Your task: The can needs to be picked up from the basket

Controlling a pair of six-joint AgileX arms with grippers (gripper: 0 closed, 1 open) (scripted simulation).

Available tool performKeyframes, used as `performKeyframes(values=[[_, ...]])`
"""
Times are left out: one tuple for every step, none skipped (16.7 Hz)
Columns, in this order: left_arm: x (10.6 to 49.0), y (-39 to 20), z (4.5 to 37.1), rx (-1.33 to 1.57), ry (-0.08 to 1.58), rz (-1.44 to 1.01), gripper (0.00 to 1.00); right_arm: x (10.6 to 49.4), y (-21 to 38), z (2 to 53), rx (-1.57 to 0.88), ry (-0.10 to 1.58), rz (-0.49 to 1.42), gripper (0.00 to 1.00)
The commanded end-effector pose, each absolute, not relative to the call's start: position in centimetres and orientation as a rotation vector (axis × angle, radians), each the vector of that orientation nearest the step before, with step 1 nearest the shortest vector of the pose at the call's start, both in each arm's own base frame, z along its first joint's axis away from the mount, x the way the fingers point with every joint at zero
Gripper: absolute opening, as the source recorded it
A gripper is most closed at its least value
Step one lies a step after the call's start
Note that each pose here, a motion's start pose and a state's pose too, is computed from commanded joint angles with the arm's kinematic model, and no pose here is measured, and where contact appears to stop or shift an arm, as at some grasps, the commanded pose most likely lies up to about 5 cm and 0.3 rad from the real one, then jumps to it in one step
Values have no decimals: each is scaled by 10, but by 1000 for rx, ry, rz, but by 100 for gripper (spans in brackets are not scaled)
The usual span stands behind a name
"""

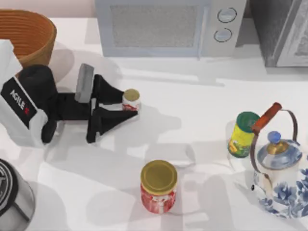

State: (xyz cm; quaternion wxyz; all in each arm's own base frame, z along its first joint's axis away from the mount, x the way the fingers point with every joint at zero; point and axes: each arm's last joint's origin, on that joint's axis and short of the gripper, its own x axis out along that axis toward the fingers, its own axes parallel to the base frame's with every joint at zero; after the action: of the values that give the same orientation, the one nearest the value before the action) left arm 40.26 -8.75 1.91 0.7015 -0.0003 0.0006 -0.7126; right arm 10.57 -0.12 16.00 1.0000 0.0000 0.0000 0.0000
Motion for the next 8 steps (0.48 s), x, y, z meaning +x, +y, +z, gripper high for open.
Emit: performKeyframes(values=[[403, -88, 18, 0, 0, -1591, 0, 106, -1, 160, 0, 0, 0, 100], [403, -88, 18, 0, 0, -1591, 0, 106, -1, 160, 0, 0, 0, 100], [403, -88, 18, 0, 0, -1591, 0, 106, -1, 160, 0, 0, 0, 100], [403, -88, 18, 0, 0, -1591, 0, 106, -1, 160, 0, 0, 0, 100], [403, -88, 18, 0, 0, -1591, 0, 106, -1, 160, 0, 0, 0, 100], [403, -88, 18, 0, 0, -1591, 8, 106, -1, 160, 0, 0, 0, 100], [403, -88, 18, 0, 0, -1591, 15, 106, -1, 160, 0, 0, 0, 100], [403, -88, 18, 0, 0, -1591, 23, 106, -1, 160, 0, 0, 0, 100]])
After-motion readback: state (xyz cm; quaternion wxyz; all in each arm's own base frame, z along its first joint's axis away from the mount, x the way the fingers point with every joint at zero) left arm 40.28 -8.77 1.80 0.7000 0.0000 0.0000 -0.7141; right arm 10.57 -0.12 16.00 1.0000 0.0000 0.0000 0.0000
